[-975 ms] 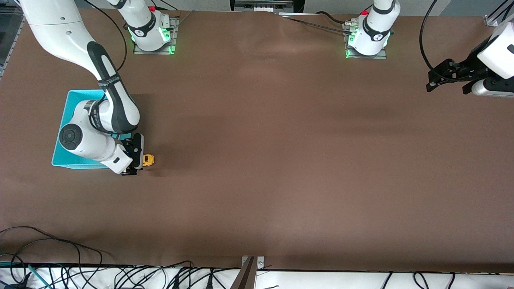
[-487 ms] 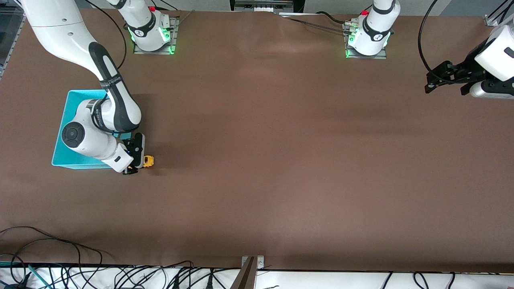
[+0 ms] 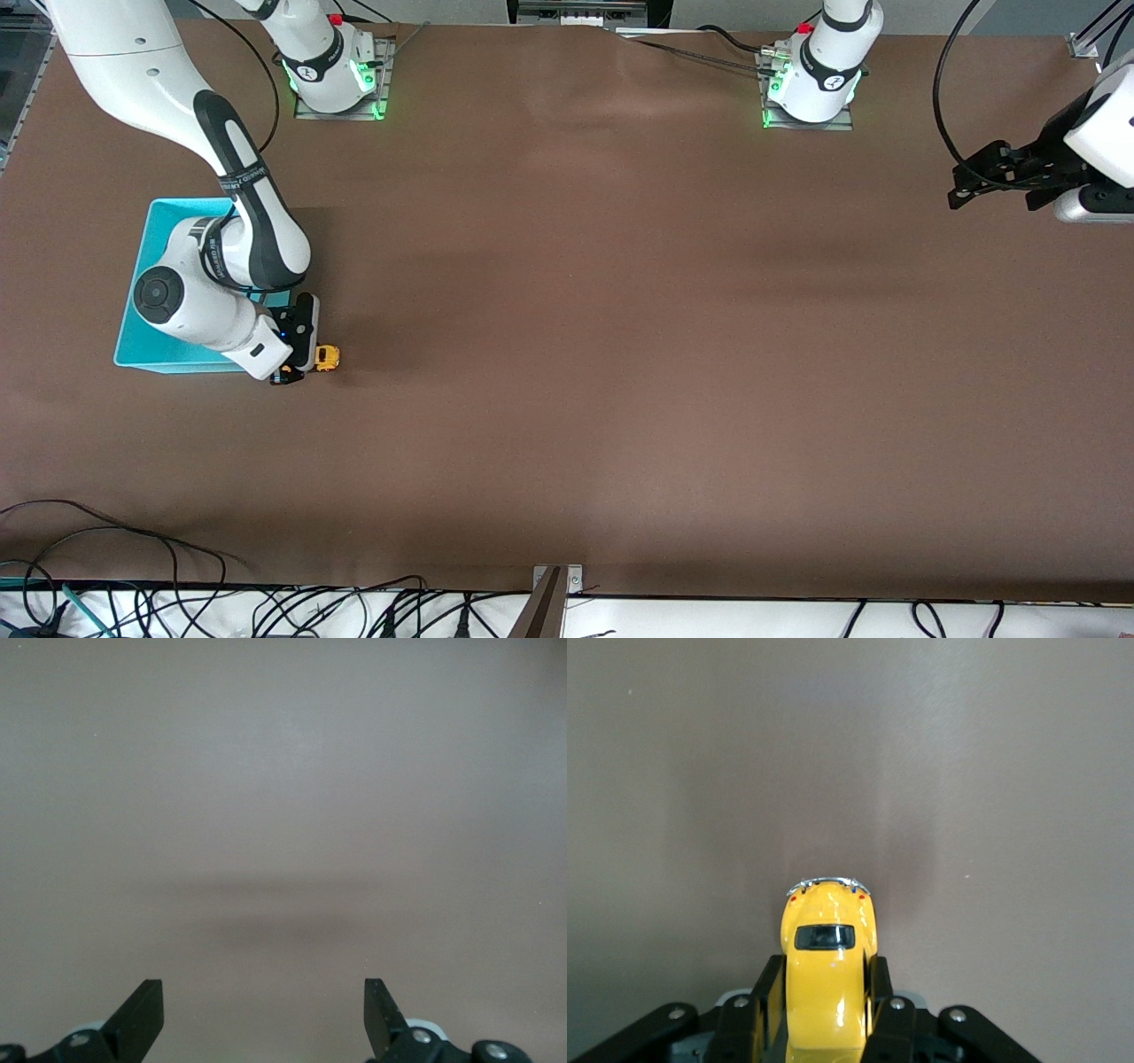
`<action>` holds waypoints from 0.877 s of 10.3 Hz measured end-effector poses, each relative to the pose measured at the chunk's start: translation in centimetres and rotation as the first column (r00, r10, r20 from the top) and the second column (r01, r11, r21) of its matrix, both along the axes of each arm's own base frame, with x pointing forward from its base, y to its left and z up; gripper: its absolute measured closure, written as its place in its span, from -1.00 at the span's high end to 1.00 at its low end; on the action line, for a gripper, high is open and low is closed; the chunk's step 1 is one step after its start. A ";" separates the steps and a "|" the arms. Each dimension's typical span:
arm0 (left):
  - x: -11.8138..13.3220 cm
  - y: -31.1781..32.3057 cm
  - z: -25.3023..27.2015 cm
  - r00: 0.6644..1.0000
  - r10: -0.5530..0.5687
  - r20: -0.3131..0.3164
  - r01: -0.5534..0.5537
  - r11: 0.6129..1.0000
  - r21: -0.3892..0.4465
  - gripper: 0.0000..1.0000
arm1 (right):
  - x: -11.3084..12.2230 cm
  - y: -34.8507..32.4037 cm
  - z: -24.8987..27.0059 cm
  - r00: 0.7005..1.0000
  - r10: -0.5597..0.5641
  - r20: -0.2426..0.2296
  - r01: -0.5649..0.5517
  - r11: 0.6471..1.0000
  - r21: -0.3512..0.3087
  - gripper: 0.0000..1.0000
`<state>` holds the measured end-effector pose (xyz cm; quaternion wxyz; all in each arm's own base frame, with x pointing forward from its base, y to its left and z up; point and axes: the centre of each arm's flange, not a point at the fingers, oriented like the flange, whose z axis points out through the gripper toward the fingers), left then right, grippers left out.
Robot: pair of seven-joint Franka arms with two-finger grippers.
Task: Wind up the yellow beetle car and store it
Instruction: 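Lift the car into the cyan bin and open the right gripper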
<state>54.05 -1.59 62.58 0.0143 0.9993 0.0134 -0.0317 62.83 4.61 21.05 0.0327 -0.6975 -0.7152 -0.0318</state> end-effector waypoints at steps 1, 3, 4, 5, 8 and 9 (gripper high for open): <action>0.0 -0.3 0.0 1.000 -0.006 0.000 0.006 1.000 0.000 1.00 | 0.2 1.0 1.4 0.999 -0.035 0.013 0.035 0.999 0.011 -0.15; 0.0 -1.0 0.0 1.000 -0.018 -0.001 0.018 1.000 0.000 1.00 | 0.5 3.7 5.5 0.994 -0.103 0.030 0.102 0.994 0.036 -0.15; -0.1 -0.9 0.0 1.000 -0.017 -0.003 0.017 1.000 0.000 1.00 | 0.5 4.4 7.4 0.992 -0.118 0.039 0.117 0.992 0.043 -0.15; -0.1 -0.9 0.0 1.000 -0.016 -0.005 0.016 1.000 0.000 1.00 | 0.4 4.6 9.4 0.990 -0.132 0.041 0.130 0.990 0.047 -0.15; -0.1 -0.9 -0.1 1.000 -0.016 -0.007 0.016 1.000 0.000 1.00 | -1.1 1.0 15.6 0.972 -0.236 -0.024 0.236 0.972 0.010 -0.15; -0.1 -0.9 -0.1 1.000 -0.016 -0.007 0.016 1.000 0.000 1.00 | -1.8 -1.3 17.2 0.968 -0.251 -0.024 0.251 0.968 -0.024 -0.15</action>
